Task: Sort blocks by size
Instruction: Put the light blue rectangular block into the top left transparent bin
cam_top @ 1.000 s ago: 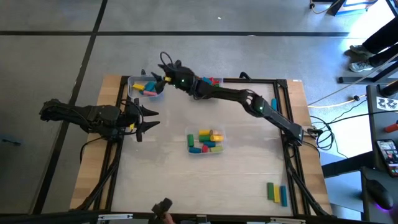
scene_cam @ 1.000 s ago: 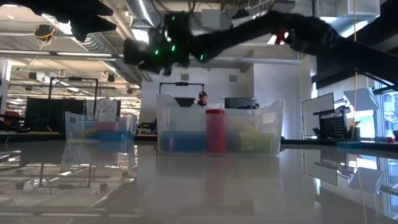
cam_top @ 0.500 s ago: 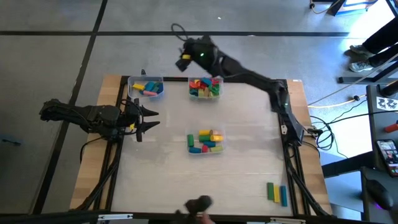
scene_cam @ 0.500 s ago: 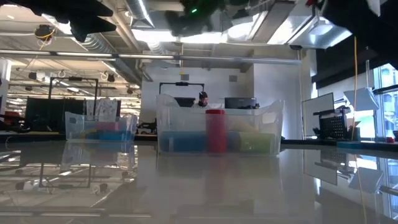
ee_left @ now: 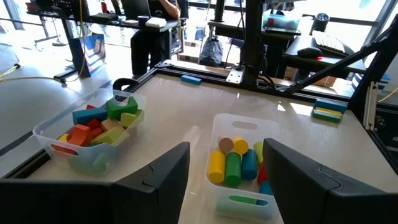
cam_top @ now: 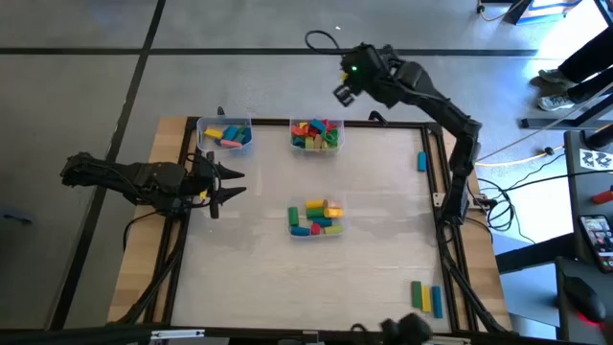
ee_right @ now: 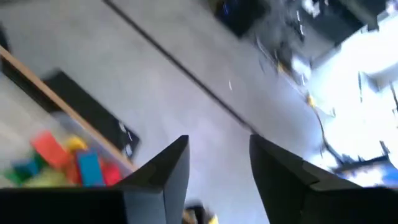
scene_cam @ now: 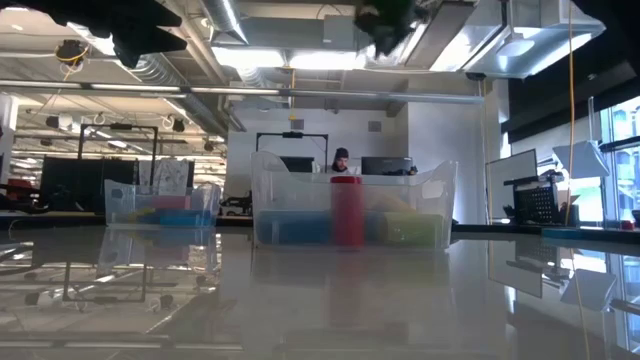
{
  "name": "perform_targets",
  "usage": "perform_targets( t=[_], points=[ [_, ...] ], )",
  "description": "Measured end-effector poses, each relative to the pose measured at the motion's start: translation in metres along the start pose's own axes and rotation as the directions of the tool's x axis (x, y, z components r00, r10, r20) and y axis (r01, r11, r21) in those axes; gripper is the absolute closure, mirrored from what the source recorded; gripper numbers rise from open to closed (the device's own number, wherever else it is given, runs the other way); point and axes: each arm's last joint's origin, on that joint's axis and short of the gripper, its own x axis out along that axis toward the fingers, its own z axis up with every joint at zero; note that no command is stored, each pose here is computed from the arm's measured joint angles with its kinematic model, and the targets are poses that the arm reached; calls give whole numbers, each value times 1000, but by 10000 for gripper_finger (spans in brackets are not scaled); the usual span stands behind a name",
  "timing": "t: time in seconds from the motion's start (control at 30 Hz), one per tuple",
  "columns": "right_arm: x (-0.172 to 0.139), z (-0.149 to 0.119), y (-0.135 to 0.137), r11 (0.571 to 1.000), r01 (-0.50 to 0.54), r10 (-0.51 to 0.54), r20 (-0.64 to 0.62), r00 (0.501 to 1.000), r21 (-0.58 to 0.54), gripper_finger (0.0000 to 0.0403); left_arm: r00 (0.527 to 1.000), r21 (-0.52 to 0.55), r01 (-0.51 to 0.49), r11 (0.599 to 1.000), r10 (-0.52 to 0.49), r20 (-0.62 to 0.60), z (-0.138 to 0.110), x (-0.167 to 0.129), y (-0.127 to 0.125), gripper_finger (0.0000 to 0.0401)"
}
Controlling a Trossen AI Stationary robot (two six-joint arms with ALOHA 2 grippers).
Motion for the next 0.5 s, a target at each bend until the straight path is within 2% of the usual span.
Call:
perform_targets(
  t=[0.1,0.27,0.4,0.5],
  points=[
    [3,-16,-12,999,33,-34,-140,990,-6,250,1000,0,0,1000,0,0,0,0,0,203],
    [19,-41,-27,994,107,-104,-356,929,-12,265,1000,-1,0,1000,0,0,0,0,0,203],
    [41,-56,-28,991,130,-128,-442,888,-24,271,1000,-1,0,1000,0,0,0,0,0,203],
    [60,-72,-26,986,150,-166,-513,842,-74,272,1000,-5,0,1000,0,0,0,0,0,203]
  ],
)
